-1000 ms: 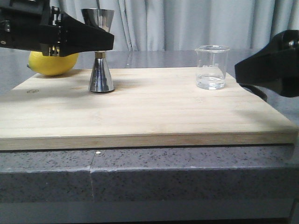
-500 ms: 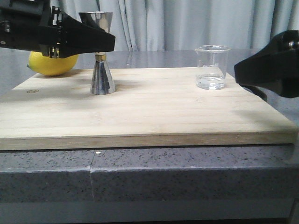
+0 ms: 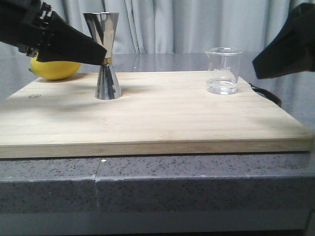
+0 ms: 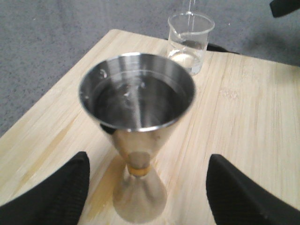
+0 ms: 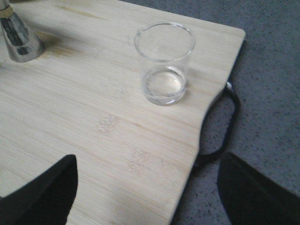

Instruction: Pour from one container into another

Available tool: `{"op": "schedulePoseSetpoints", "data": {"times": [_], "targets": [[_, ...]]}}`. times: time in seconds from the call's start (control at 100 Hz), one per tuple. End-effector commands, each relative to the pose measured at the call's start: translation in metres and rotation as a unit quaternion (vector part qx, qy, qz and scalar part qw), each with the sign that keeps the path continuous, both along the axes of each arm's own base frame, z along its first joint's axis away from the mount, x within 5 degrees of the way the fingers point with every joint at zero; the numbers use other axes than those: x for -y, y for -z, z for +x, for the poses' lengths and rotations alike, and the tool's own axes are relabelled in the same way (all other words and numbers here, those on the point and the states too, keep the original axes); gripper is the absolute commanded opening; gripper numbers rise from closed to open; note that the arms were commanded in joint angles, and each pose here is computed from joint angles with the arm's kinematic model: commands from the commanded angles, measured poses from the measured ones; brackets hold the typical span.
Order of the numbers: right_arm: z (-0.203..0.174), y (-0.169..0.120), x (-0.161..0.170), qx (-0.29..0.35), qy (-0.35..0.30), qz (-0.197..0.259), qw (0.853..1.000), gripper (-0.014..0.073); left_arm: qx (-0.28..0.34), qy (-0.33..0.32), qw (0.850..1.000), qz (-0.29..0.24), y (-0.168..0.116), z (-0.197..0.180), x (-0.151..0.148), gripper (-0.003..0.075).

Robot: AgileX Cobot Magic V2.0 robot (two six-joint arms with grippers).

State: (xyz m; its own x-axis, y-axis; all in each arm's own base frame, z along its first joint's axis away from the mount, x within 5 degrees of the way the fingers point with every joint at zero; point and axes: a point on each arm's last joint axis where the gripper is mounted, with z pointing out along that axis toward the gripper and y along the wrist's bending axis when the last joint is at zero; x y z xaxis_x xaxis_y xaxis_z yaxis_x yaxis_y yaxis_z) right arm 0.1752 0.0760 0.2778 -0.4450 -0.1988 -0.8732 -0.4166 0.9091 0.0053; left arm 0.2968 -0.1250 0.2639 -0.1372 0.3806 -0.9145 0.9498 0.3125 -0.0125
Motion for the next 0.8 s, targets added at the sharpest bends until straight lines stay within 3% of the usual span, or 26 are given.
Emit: {"op": "schedulePoseSetpoints", "data": {"times": [0.0,0.1,0.23,0.38,0.48,0.66,0.79], "targets": [[0.003,-0.029,0.008,0.007,0.009,-0.018,1.0,0.055,0.005,-0.023,1.0,0.002,-0.032,-0.012,-0.003,0.0489],[-0.001,-0.042,0.019,-0.058,0.021,-0.049,0.997,0.055,-0.023,-0.045,0.997,0.059,-0.04,-0.026,-0.012,0.0488],[-0.005,-0.058,0.03,-0.114,0.052,-0.047,0.991,0.055,-0.061,-0.103,0.987,0.112,-0.056,-0.048,-0.025,0.0483],[-0.013,-0.066,0.043,-0.153,0.103,-0.038,0.982,0.055,-0.099,-0.221,0.957,0.157,-0.075,-0.074,-0.047,0.0483],[-0.021,-0.071,0.049,-0.143,0.127,-0.03,0.981,0.055,-0.107,-0.318,0.927,0.168,-0.09,-0.094,-0.065,0.0483],[-0.043,-0.087,0.057,-0.085,0.145,-0.007,0.986,0.055,-0.107,-0.427,0.884,0.156,-0.105,-0.128,-0.087,0.0483],[-0.063,-0.088,0.059,-0.029,0.152,0.02,0.988,0.055,-0.086,-0.481,0.865,0.114,-0.103,-0.153,-0.097,0.0483]]}}
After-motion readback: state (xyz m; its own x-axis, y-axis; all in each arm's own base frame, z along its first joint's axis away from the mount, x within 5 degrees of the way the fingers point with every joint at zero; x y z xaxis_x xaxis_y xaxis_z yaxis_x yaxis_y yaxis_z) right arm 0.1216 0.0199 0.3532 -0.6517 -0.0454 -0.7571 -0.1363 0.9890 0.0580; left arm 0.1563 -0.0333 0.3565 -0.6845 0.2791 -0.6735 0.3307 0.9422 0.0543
